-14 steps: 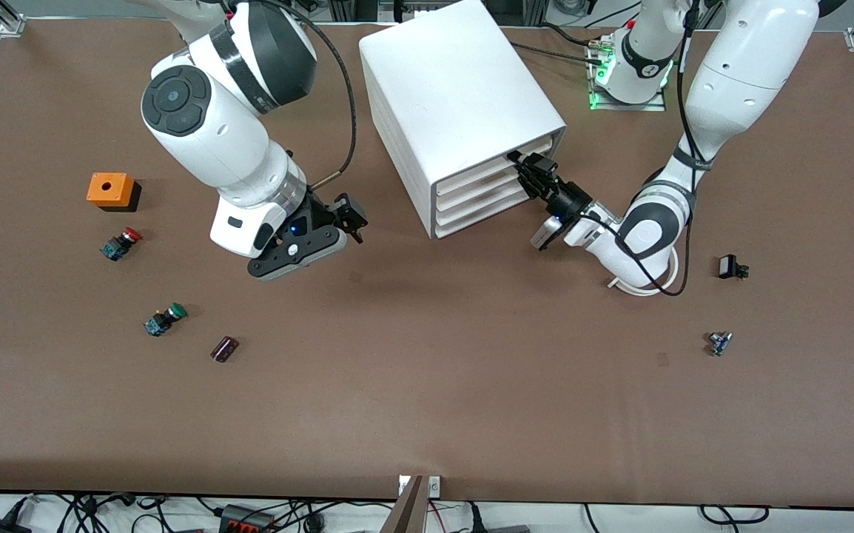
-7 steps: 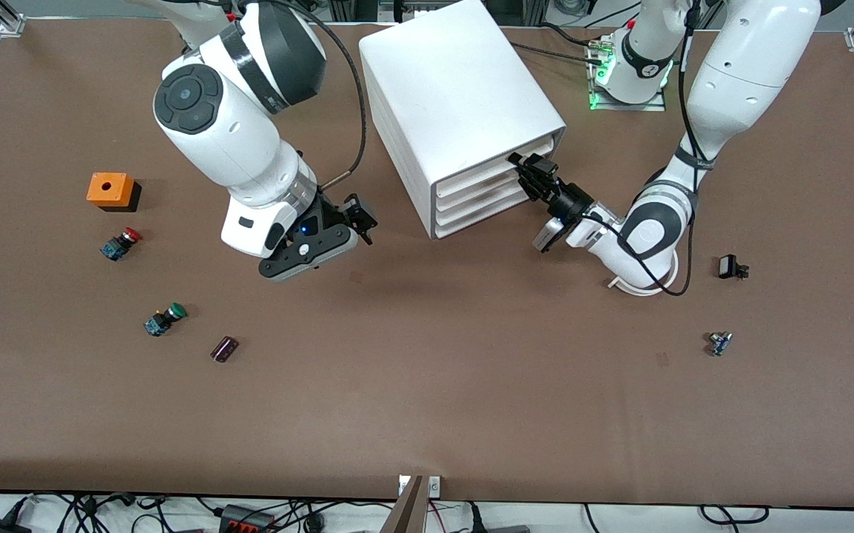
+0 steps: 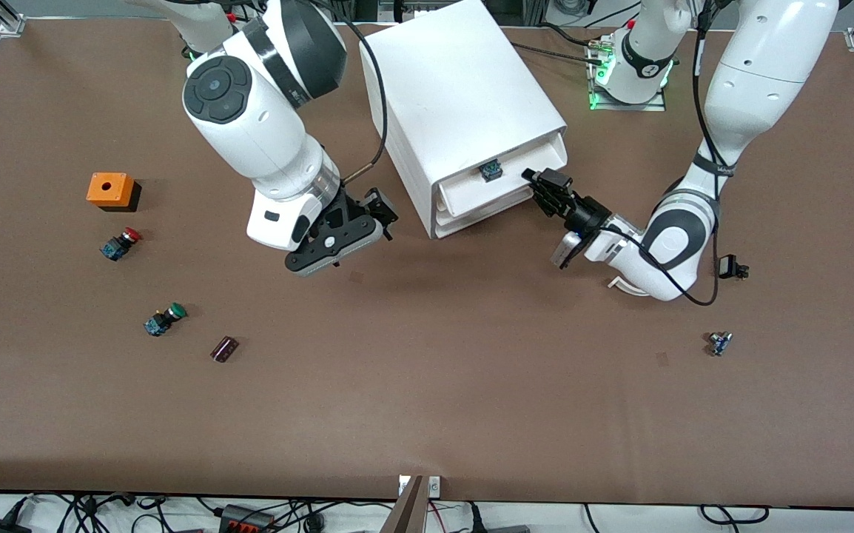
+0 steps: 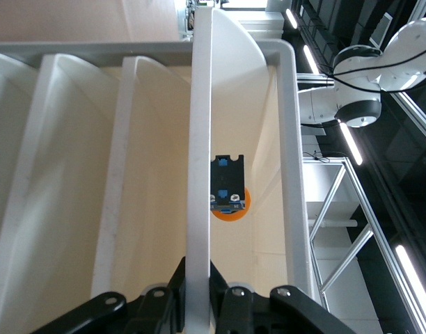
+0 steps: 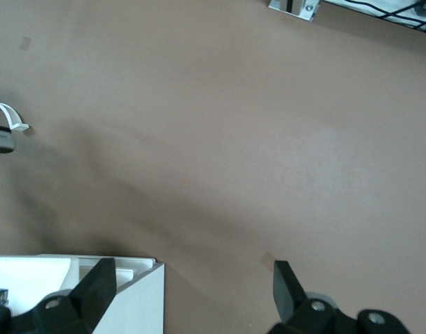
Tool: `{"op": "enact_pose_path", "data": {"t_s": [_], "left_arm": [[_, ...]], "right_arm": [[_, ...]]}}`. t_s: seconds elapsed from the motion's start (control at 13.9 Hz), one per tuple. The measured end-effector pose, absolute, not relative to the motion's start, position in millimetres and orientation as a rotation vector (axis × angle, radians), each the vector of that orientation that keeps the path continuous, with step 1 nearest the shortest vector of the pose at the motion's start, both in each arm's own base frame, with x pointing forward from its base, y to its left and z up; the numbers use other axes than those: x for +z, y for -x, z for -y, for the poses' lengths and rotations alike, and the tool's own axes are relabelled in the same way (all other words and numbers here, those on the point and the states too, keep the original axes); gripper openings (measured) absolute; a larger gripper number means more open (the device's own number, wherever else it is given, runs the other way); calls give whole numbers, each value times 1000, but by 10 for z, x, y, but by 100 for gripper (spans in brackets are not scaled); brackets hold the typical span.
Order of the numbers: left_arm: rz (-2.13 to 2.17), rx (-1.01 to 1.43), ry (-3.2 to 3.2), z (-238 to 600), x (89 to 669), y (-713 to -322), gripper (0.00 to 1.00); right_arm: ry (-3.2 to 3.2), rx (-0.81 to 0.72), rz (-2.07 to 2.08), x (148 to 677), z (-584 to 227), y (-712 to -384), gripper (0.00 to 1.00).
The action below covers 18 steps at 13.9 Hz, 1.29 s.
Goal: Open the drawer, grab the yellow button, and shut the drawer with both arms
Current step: 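Grasp the drawer button with the right gripper while the left gripper withdraws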
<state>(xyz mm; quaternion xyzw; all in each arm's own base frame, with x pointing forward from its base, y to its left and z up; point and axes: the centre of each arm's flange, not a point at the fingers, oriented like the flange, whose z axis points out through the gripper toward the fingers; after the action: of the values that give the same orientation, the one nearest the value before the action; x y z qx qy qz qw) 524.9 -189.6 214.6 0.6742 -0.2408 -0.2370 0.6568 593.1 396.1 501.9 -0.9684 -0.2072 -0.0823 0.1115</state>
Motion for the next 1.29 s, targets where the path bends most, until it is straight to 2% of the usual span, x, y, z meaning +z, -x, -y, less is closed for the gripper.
{"op": "enact_pose_path", "data": {"t_s": [0.5, 0.86, 1.29], "left_arm": [[548, -518, -1559, 1737, 2134, -5624, 10], [539, -506, -1578, 1626, 2154, -5765, 10], [501, -524, -1620, 1581, 2189, -5907, 13]], "right_arm": [[2802, -279, 676, 4964, -4462, -5662, 100], [2785, -272, 663, 4960, -4924, -5387, 100], [2825, -338, 693, 4807, -5615, -5050, 100]]}}
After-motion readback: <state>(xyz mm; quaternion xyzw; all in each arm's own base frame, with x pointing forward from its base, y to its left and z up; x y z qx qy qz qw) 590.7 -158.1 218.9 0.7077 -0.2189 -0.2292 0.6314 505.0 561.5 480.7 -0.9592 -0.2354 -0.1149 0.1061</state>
